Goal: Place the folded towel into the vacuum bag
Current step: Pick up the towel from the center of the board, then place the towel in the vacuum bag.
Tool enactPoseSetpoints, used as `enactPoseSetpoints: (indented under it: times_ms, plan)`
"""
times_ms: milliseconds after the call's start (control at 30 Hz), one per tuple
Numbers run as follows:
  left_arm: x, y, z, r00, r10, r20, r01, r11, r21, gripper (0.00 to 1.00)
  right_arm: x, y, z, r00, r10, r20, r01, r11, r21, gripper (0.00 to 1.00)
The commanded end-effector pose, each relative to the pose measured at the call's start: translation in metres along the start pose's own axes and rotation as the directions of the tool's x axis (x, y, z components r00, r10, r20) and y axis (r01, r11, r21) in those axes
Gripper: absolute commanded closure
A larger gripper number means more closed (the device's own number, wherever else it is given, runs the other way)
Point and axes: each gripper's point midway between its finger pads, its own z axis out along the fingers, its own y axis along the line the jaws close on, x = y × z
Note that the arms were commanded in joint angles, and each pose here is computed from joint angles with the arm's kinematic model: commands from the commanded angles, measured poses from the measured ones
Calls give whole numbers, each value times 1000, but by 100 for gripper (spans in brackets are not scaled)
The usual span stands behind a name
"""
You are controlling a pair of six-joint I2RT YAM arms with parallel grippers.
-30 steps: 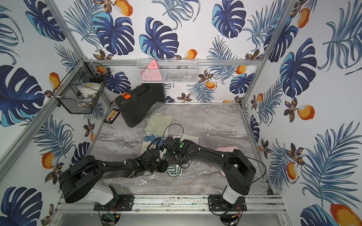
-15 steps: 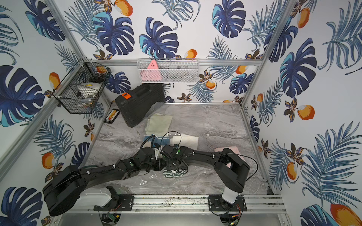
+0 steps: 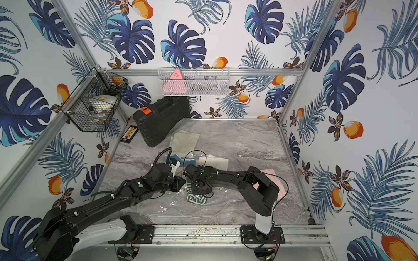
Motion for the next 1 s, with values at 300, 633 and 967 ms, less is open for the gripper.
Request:
enactPoseSetpoints:
  times_ms: [300,633,967]
  plan:
    - [4,-36,12,986,157,-62,-151,984,93,70,-67,-129,-8,998,-57,-17,59,937,345,80]
    - [55,-92,25,872,463,-158,-432,880,199,44,-82,-115,-125,977,148,152,-136,987,-82,93]
    - [90,-88,45,695,653,-302,-652,749,120,33,-27,-168,-166,935,314,164,-289,944,-161,94]
